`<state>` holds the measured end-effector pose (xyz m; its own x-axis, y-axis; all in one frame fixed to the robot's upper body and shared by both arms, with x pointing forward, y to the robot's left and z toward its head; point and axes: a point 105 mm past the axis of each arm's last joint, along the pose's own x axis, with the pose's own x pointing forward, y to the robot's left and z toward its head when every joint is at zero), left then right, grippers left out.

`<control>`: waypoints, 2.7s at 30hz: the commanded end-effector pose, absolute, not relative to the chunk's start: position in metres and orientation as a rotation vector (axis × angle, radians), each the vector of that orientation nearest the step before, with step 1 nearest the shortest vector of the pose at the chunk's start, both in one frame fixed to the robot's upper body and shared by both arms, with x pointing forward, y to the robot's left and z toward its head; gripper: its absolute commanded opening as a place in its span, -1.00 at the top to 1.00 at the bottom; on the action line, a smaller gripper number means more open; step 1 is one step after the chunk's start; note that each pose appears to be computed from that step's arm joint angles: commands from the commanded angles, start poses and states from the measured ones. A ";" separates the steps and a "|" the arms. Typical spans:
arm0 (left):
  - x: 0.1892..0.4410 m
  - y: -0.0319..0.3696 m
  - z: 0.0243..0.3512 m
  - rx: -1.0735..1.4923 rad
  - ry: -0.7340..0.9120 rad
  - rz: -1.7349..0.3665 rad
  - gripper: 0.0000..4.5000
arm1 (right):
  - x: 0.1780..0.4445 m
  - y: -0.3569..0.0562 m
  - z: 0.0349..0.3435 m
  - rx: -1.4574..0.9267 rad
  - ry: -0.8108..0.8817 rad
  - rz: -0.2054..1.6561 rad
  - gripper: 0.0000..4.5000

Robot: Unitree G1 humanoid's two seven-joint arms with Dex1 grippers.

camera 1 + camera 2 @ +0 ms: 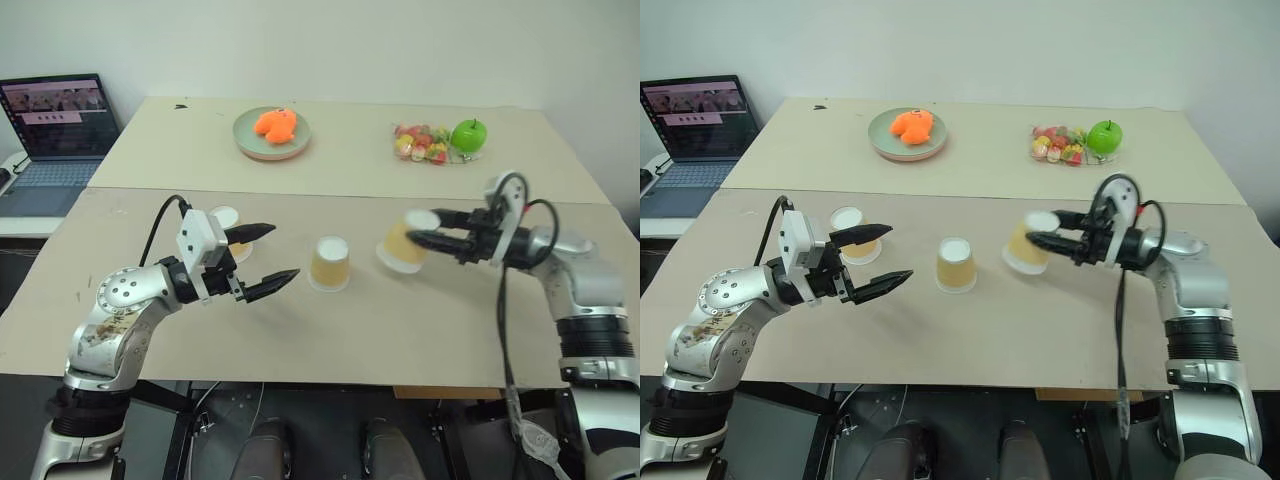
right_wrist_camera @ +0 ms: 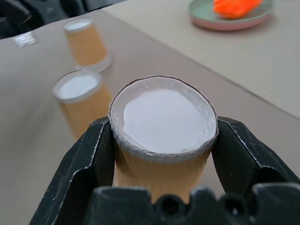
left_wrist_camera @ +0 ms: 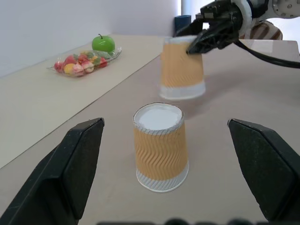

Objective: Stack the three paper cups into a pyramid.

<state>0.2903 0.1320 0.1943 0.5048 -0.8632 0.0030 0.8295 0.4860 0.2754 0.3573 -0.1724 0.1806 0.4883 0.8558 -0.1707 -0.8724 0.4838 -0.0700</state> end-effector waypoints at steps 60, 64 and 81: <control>0.306 0.170 0.213 -0.168 -0.247 -0.560 -1.00 | 0.319 -0.193 0.231 -0.097 -0.003 1.060 -0.99; 0.312 0.188 0.193 -0.185 -0.192 -0.409 -1.00 | 0.313 -0.184 0.232 -0.114 -0.005 1.069 -0.99; 0.315 0.202 0.150 -0.087 -0.058 -0.238 -1.00 | 0.294 -0.135 0.237 -0.199 -0.029 1.223 -0.99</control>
